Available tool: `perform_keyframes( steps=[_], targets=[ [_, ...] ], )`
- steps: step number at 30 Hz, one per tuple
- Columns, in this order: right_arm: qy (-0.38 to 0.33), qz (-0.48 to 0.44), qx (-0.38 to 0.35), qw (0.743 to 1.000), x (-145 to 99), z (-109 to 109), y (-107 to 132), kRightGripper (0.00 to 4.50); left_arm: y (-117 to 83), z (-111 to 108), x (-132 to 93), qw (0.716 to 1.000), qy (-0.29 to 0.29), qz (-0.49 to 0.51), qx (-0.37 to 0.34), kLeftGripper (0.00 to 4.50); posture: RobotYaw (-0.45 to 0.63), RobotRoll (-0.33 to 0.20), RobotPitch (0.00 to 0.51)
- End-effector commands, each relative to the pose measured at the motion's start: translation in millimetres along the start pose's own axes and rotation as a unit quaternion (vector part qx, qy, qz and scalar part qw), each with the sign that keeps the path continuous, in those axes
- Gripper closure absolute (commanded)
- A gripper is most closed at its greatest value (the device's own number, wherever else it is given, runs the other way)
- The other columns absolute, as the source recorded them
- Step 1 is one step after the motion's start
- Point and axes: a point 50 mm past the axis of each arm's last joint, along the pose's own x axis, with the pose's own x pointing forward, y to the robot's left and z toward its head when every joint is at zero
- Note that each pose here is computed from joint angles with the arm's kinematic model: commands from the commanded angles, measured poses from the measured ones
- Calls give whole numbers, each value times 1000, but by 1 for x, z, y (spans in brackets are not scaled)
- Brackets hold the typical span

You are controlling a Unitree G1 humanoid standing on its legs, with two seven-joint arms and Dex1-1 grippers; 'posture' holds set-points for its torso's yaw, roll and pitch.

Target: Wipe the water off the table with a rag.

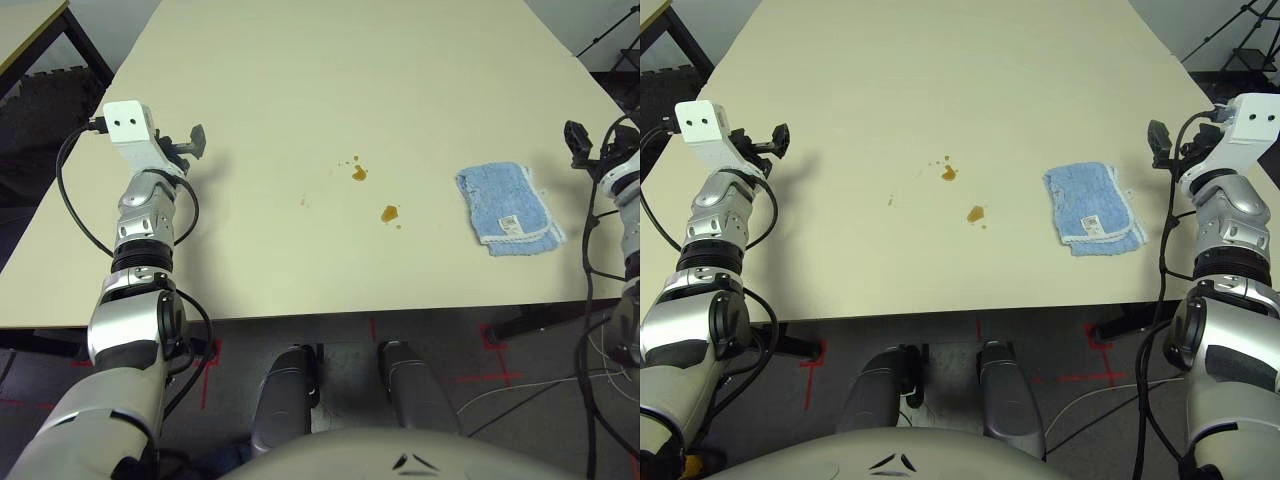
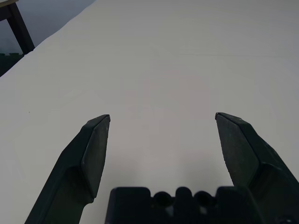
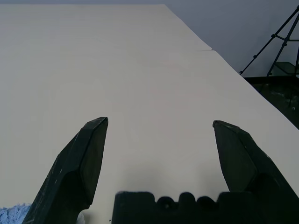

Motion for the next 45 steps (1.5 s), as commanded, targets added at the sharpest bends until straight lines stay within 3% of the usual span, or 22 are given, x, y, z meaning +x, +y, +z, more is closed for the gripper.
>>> perform_keyframes(
  steps=[1, 13, 20, 27, 31, 34, 45],
  targets=[
    [6, -1, 2, 1000, -1, -3, 0, 26, -3, -1, 1, 1000, 1, -2, 5, 0, -211, 0, 161],
    [-1, 0, 0, 1000, -3, 0, -1, 26, -19, 9, 10, 999, -2, -39, 8, 0, -250, 0, 163],
    [-5, 14, 5, 1000, 3, 0, 10, 26, -20, 21, 8, 989, -11, -144, 2, 0, -214, 0, 140],
    [-6, 16, 0, 1000, 5, 10, 6, 26, -27, 29, -11, 942, 5, -335, 9, 0, -202, 0, 132],
    [-5, 17, -3, 1000, 7, 14, 4, 26, -36, 23, -41, 879, 44, -472, 54, 0, -194, 0, 133],
    [0, 21, -5, 1000, 7, 15, 4, 26, -39, 19, -54, 847, 76, -522, 61, 0, -191, 0, 134],
    [73, 118, 9, 990, -1, 20, 5, 26, -50, 15, -56, 834, 89, -541, 65, 0, -207, 0, 132]
  ],
)
